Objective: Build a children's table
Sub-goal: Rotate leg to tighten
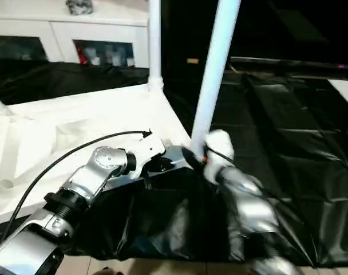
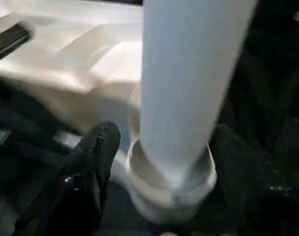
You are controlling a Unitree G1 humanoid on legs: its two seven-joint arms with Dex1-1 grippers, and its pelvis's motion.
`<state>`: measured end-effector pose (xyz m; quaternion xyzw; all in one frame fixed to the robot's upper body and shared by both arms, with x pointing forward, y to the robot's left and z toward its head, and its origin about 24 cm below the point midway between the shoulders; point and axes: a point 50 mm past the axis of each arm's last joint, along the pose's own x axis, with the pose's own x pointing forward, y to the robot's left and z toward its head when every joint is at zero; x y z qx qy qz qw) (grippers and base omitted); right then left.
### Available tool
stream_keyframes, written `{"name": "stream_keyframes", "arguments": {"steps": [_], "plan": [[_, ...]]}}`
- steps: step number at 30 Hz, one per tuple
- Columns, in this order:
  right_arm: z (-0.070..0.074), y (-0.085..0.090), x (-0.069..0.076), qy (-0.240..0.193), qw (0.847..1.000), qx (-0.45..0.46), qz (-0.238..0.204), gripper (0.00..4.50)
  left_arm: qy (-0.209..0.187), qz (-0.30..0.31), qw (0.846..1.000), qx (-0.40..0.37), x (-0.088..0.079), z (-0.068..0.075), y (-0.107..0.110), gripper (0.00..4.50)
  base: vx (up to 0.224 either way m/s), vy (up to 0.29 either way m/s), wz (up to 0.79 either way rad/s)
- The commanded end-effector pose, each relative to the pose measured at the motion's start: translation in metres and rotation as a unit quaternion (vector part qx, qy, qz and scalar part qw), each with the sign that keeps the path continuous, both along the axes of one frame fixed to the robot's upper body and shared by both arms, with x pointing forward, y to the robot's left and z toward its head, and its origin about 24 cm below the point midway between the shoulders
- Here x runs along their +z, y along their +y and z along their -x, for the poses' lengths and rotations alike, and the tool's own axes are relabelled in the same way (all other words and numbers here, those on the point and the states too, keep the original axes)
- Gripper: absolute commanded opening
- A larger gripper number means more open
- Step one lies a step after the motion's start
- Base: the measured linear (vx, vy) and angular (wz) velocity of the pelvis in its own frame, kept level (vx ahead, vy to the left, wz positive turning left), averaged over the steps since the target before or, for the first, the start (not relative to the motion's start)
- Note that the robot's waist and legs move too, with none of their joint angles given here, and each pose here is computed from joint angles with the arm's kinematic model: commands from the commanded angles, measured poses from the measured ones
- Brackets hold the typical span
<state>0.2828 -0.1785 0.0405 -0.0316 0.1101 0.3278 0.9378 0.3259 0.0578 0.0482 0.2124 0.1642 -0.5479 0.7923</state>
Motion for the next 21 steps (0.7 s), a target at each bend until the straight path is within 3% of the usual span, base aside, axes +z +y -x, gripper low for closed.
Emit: {"name": "stream_keyframes", "arguments": {"steps": [1, 7, 9, 14, 16, 18, 21], "plan": [[0.013, 0.003, 0.007, 0.001, 0.997, 0.070, -0.025, 3.15, -0.021, 0.010, 1.000, -0.004, 0.005, -0.001, -0.004, 0.00, 0.000, 0.000, 0.00], [0.035, -0.035, 0.009, 0.039, 0.995, 0.090, -0.015, 3.15, -0.039, 0.020, 0.999, -0.001, 0.007, -0.002, -0.001, 0.00, 0.000, 0.000, 0.00], [0.038, -0.037, 0.011, 0.045, 0.994, 0.097, -0.017, 3.19, -0.032, 0.031, 0.999, -0.001, 0.011, -0.002, 0.001, 0.44, 0.000, 0.000, 0.00], [0.040, -0.028, 0.012, 0.045, 0.992, 0.112, -0.030, 3.19, -0.024, 0.056, 0.998, 0.004, 0.022, -0.003, 0.011, 0.77, 0.000, 0.000, 0.00], [0.028, -0.006, 0.012, 0.030, 0.992, 0.112, -0.053, 3.19, 0.007, 0.047, 0.999, -0.010, 0.030, 0.002, 0.037, 1.00, 0.000, 0.000, 0.00], [0.027, -0.003, 0.012, 0.030, 0.991, 0.114, -0.058, 3.19, 0.014, 0.044, 0.999, -0.013, 0.030, 0.004, 0.042, 1.15, 0.000, 0.000, 0.00], [0.020, 0.017, 0.013, 0.029, 0.987, 0.140, -0.072, 3.19, 0.051, 0.023, 0.998, -0.030, 0.034, 0.017, 0.070, 1.34, 0.000, 0.000, 0.00]]}}
